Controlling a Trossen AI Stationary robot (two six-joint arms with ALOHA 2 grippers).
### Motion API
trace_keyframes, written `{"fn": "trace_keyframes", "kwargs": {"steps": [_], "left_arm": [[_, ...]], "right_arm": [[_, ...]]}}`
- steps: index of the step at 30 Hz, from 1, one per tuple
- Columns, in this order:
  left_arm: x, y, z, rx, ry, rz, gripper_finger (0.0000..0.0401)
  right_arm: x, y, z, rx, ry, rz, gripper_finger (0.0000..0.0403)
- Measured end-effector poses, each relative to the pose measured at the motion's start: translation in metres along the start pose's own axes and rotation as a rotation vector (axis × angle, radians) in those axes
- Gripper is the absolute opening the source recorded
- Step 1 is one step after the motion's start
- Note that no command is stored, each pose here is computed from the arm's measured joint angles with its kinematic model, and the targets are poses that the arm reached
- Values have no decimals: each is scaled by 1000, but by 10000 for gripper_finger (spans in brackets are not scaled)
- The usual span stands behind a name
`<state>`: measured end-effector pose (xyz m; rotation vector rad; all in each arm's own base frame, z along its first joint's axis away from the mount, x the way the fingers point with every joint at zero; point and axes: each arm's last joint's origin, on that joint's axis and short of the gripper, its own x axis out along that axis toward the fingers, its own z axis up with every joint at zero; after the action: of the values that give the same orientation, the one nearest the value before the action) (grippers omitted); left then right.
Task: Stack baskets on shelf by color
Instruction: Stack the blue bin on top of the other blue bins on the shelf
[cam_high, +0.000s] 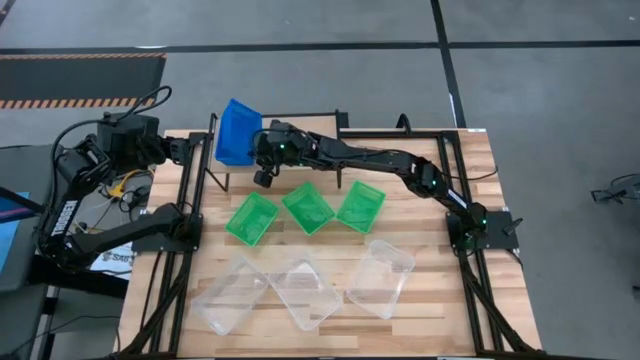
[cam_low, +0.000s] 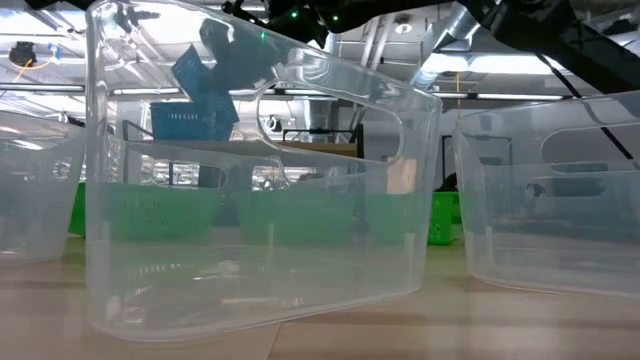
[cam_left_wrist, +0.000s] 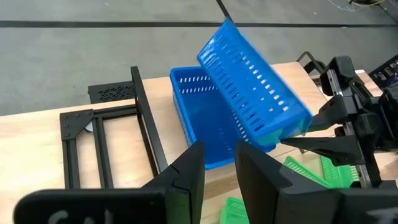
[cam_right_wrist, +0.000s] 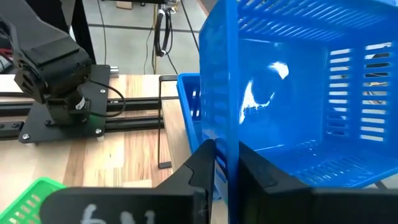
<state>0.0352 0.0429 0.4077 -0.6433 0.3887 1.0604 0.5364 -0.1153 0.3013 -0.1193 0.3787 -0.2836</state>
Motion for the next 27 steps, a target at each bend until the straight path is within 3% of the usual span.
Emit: {"fn": "trace_keyframes", "kwargs": {"steps": [9,20,27], "left_arm": [[0,0,0,0,0,0,75],[0,0,0,0,0,0,75],[0,0,0,0,1,0,75]], "right_arm": [[0,0,0,-53,0,0,76],[-4,-2,10,-50,-40,-12,181],[-41,-10,44,-53,-75,-230,196]]}}
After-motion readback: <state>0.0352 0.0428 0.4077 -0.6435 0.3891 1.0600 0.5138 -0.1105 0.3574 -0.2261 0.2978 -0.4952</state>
